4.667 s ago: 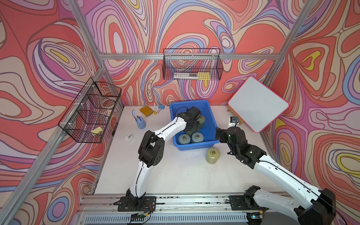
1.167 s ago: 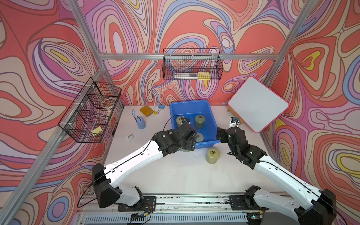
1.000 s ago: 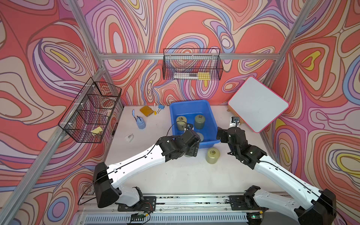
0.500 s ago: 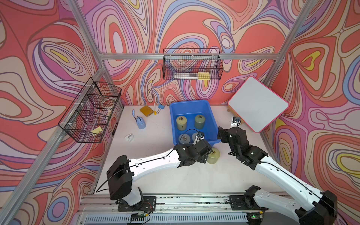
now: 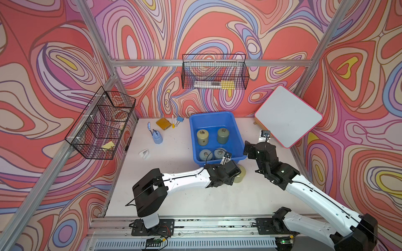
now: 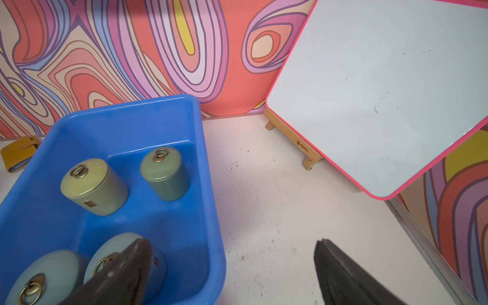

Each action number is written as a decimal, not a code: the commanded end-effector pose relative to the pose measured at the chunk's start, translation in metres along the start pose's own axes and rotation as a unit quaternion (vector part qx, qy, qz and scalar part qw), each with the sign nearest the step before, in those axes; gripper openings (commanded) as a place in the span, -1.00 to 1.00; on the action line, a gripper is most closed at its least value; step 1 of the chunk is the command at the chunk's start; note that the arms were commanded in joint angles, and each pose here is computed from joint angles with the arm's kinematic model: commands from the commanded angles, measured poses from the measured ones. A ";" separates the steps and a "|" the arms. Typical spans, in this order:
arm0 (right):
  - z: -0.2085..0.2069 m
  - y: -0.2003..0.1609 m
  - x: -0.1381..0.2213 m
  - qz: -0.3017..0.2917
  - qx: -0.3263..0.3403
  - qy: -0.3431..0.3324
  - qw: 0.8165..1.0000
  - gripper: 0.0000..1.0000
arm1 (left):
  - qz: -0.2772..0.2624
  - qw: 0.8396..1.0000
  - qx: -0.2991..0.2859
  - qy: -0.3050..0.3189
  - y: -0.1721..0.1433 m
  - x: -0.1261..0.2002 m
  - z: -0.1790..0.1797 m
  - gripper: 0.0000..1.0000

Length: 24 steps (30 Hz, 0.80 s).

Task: Take the tea canister out of the basket
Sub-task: Place the tea canister at the center of the board.

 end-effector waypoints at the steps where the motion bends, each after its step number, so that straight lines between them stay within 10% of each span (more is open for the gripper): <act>1: -0.007 0.000 0.002 -0.005 -0.006 -0.009 1.000 0.96 | -0.034 0.999 0.014 -0.003 0.015 0.001 -0.006 0.03; 12: -0.007 0.000 0.002 -0.005 -0.006 -0.010 1.000 0.96 | -0.015 1.000 0.005 0.008 0.003 -0.015 -0.006 0.09; 24: -0.008 0.000 0.003 -0.006 -0.006 -0.011 1.000 0.96 | -0.003 1.000 0.009 0.019 0.002 -0.012 -0.003 0.92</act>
Point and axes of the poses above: each gripper's point midway between its finger pads, its own x axis back along the fingers, its own z axis along the line the jaws close on, y = z × x, the point moved 1 cm from there along x, back along the fingers, and after that the axes turned 6 degrees about -x, right-handed, at the moved point
